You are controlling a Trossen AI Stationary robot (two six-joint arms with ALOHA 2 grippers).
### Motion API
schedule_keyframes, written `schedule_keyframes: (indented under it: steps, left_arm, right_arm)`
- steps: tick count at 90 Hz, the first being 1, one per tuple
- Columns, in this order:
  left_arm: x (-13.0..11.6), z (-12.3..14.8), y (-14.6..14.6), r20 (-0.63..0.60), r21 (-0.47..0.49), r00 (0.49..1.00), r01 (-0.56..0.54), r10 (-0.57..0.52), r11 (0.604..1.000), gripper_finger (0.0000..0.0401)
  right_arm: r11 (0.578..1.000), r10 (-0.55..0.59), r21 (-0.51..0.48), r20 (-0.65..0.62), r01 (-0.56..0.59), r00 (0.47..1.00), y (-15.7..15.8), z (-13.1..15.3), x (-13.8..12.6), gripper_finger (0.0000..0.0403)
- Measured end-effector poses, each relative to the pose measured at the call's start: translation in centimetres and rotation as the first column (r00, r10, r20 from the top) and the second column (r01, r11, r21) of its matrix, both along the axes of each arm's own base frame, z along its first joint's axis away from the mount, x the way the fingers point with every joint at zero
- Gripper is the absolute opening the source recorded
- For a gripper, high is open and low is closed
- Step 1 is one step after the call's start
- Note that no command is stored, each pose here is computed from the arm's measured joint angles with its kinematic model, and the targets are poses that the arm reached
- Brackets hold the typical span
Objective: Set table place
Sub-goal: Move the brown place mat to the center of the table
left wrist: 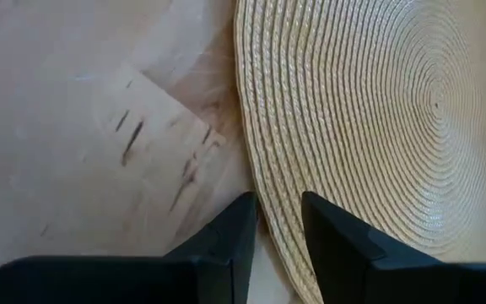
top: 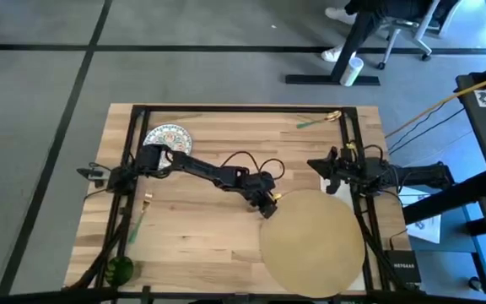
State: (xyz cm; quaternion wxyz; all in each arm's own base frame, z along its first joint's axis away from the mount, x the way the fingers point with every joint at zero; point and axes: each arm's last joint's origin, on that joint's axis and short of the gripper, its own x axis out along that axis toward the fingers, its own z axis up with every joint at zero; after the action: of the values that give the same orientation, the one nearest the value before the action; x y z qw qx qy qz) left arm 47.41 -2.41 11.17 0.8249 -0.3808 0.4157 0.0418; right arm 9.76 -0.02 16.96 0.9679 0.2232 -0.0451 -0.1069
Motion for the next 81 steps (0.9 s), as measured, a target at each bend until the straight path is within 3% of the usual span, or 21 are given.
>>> schedule_keyframes:
  steps: [22, 41, 58, 81]
  left_arm:
    - [0.6, -0.8, -0.3, 0.053, -0.045, 0.998, 0.030, -0.027, 0.999, 0.0086]
    - [0.5, -0.9, -0.5, 0.069, 0.027, 0.995, 0.076, -0.078, 0.997, 0.0076]
    - [0.5, -0.7, -0.6, 0.096, 0.127, 0.984, 0.138, -0.151, 0.982, 0.0008]
    - [-0.3, 0.2, 0.4, 0.016, 0.213, 0.989, 0.140, -0.146, 0.967, 0.0000]
  right_arm:
    - [1.000, 0.000, 0.000, 0.000, 0.000, 1.000, 0.0, 0.0, 0.0, 0.0000]
    - [1.000, 0.000, 0.000, 0.000, 0.000, 1.000, 0.0, 0.0, 0.0, 0.0000]
    - [1.000, 0.000, 0.000, 0.000, 0.000, 1.000, 0.0, 0.0, 0.0, 0.0000]
    - [1.000, 0.000, 0.000, -0.001, 0.000, 1.000, 0.0, 0.0, 0.0, 0.0000]
